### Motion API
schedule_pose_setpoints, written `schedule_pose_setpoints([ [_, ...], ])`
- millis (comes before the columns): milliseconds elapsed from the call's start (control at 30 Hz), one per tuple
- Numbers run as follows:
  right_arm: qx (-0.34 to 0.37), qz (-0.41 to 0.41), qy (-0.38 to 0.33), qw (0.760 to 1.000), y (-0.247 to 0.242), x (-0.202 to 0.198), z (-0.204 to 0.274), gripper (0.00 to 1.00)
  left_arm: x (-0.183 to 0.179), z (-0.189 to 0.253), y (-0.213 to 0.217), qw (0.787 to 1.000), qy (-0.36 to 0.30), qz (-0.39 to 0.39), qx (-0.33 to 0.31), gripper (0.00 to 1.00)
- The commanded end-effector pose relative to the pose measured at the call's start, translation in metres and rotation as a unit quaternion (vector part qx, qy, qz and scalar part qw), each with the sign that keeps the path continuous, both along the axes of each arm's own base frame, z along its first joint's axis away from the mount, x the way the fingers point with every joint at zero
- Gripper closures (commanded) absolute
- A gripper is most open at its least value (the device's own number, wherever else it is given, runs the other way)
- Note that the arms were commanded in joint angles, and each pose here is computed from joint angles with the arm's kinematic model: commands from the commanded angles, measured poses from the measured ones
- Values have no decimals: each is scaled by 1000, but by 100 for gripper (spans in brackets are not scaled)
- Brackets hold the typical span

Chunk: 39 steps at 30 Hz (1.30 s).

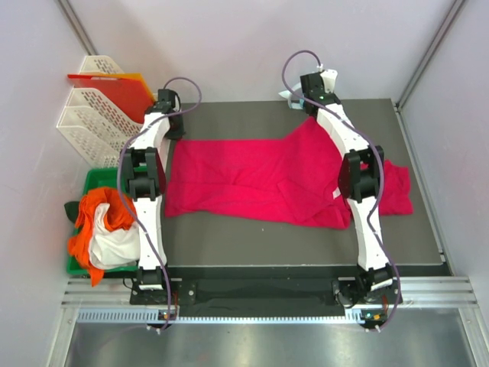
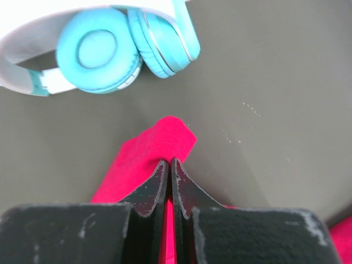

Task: Fold and stack the t-shirts
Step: Fold the flattened tshirt in 1/3 of the way

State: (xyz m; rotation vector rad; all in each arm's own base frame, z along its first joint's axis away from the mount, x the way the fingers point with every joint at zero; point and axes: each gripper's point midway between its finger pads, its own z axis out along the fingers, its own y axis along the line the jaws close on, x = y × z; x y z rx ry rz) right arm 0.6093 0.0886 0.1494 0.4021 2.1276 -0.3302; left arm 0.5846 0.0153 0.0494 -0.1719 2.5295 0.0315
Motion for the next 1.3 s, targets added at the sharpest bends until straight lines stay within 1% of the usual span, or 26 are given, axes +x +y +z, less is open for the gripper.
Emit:
schedule_pose_setpoints([
  [0,9,-14,-27,999,-18,18,7,100,17,11,11,999,-31,9,18,100],
  [133,9,-10,-24,1000,-20,20,2,100,18,13,12,999,-35,9,21,100],
  [267,16,-8,-34,999,-20,23,9,100,20,23,11,999,-46,9,20,100],
  [400,28,-2,-54,998,-15,23,28,100,19,37,9,998,-61,6,13,100],
  [433,32,-1,-70,997,-14,24,42,100,19,47,9,997,-70,7,13,100],
  [500,32,4,-75,997,-12,23,47,100,18,50,8,997,-73,3,12,100],
  [533,34,5,-78,996,-12,22,52,100,18,48,8,997,-70,2,13,100],
  [667,35,11,-65,997,-10,19,42,100,14,40,8,998,-58,1,14,100],
  [700,36,12,-63,997,-10,19,41,94,11,37,7,999,-51,-1,12,98],
  [733,36,15,-59,997,-9,18,40,76,10,36,6,999,-49,-1,9,86],
  [800,33,12,-58,998,-8,13,40,63,5,33,7,999,-45,4,9,68],
  [833,35,10,-80,996,-9,11,59,51,8,47,8,998,-66,7,11,49],
  [867,30,13,-75,997,-9,6,54,47,1,42,7,998,-60,8,10,43],
  [900,31,14,-84,996,-9,4,62,44,2,59,9,997,-80,9,12,37],
  [933,34,14,-106,994,-10,1,83,38,3,66,9,996,-92,8,13,27],
  [967,33,13,-112,993,-11,-1,93,35,1,70,8,995,-94,7,13,24],
  [1000,34,12,-120,992,-13,-8,110,34,0,85,9,994,-107,8,14,23],
  [1067,37,15,-125,991,-10,-20,124,34,-5,98,8,994,-112,8,12,23],
  [1100,42,19,-138,989,-10,-33,146,34,-10,117,7,992,-125,11,9,22],
  [1133,46,22,-139,989,-7,-42,153,34,-14,125,5,991,-130,9,6,22],
  [1167,44,31,-115,992,2,-56,135,35,-23,122,1,993,-121,0,-6,23],
  [1200,53,38,-129,989,4,-76,157,37,-32,142,-4,991,-135,-8,-13,23],
  [1233,47,42,-96,993,7,-93,129,37,-48,128,-11,993,-112,-23,-28,24],
  [1267,53,57,-89,993,24,-109,122,38,-59,129,-21,992,-109,-40,-45,24],
])
